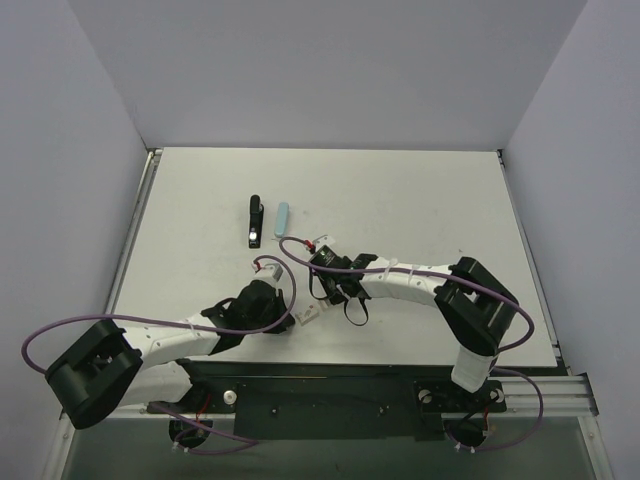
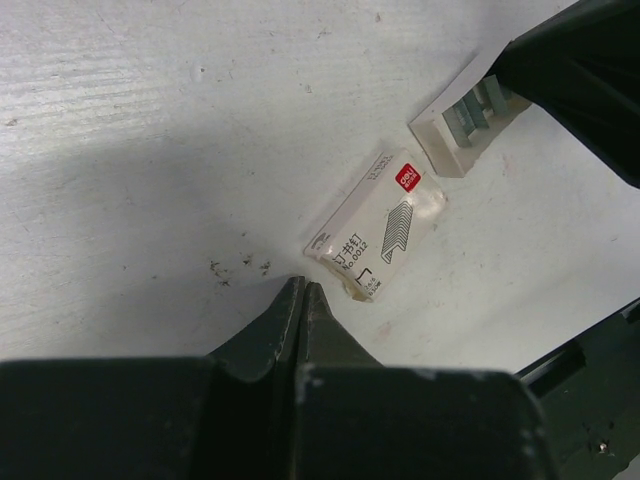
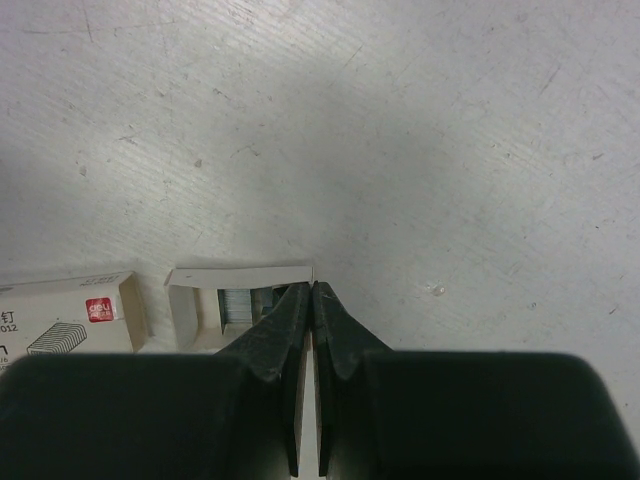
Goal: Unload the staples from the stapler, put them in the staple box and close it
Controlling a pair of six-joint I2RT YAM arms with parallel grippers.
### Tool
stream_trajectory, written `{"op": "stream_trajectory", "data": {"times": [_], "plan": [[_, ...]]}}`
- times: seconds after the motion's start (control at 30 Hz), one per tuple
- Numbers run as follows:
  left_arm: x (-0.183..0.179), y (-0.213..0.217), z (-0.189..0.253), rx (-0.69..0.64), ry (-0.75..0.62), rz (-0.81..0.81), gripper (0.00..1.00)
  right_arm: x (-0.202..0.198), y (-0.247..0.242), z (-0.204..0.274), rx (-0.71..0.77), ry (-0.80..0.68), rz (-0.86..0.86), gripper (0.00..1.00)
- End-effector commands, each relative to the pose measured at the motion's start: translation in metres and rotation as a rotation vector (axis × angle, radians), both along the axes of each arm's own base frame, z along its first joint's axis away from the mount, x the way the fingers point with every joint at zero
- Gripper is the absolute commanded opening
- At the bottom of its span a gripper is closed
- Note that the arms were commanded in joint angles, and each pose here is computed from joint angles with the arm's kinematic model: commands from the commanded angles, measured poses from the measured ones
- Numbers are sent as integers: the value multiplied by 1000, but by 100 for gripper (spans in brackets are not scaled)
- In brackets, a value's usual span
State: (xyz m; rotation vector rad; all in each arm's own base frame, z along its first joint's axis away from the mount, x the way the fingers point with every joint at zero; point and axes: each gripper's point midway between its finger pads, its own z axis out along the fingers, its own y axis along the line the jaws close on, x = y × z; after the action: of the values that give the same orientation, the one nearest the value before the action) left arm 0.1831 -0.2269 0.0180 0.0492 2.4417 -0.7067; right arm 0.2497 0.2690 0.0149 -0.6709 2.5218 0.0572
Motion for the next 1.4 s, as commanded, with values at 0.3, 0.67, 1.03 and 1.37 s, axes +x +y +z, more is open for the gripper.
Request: {"op": "stream_trajectory", "data": {"times": [0.3,0.67,1.03,1.37], "plan": [[-2,-1,-2,18,8,2,0,-1,14,9,11,-10,1,0],[-1,-1,-3,22,8,2,0,-3,19,10,10,-3,10,0],[-1,-1,-2,22,5,2,0,-6,15,2,-22,6,1,0],[0,-1,-1,26,2,3,0,-11,20,3,-23,12,20,0]]}}
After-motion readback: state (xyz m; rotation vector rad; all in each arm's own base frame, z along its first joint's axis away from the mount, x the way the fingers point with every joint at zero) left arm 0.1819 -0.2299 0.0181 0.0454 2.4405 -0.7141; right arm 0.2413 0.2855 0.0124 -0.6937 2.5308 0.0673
